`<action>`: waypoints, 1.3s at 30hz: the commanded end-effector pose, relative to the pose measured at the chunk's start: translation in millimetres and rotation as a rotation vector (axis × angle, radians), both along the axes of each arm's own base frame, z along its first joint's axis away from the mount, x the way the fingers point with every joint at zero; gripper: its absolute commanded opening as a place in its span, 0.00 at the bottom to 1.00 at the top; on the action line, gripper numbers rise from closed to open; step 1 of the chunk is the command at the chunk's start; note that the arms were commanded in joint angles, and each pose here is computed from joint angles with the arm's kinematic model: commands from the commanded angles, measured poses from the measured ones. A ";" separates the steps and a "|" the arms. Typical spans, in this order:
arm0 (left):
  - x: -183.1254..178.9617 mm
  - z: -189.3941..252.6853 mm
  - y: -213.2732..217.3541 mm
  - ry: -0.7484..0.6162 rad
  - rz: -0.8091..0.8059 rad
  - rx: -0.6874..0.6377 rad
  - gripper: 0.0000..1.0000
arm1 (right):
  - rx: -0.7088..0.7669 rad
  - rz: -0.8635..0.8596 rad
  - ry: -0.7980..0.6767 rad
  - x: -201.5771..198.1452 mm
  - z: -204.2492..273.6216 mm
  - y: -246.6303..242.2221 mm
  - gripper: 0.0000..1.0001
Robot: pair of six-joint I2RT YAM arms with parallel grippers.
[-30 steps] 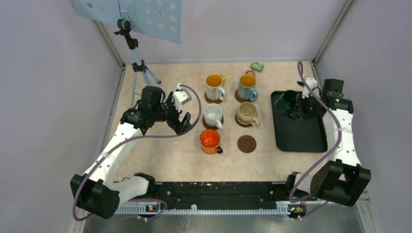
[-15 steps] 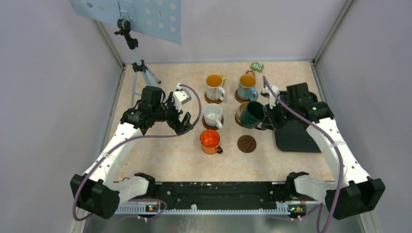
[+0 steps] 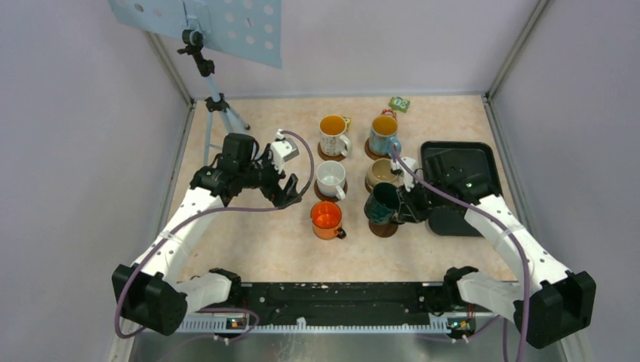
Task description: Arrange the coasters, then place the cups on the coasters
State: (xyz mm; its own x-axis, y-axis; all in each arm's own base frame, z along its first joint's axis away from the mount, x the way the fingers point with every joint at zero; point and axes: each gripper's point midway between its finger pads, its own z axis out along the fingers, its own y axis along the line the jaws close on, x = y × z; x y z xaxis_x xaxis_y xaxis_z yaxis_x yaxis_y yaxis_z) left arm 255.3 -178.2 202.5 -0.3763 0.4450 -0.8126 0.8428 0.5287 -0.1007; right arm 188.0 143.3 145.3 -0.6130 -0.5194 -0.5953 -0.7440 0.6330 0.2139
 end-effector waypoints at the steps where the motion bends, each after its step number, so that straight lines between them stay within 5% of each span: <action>1: 1.1 14.1 -6.1 -0.013 -0.025 -0.034 0.99 | 0.067 0.012 -0.132 21.8 15.8 15.8 0.00; 6: 1.5 20.1 -4.7 -0.023 -0.019 -0.028 0.99 | -0.017 -0.057 -0.183 44.3 19.6 3.7 0.00; 18: 6.3 19.8 -8.6 -0.012 -0.026 -0.037 0.99 | 0.047 -0.143 0.024 25.7 28.1 15.5 0.00; 29: 8.0 17.5 -7.4 -0.017 -0.026 -0.026 0.99 | -0.161 0.032 0.084 15.0 4.8 -7.4 0.00; 39: 11.8 14.3 -10.4 -0.001 -0.029 -0.031 0.99 | -0.232 0.023 -0.029 26.5 -6.0 -5.8 0.00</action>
State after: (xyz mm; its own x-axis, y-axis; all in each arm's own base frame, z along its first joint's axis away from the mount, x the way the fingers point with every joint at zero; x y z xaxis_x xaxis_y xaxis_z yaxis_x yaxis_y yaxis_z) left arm 258.8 -182.6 200.4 -0.4009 0.4495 -0.7982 0.8458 0.5165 -0.1339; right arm 194.1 129.4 126.9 -0.6444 -0.6618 -0.3830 -0.7462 0.6537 0.1259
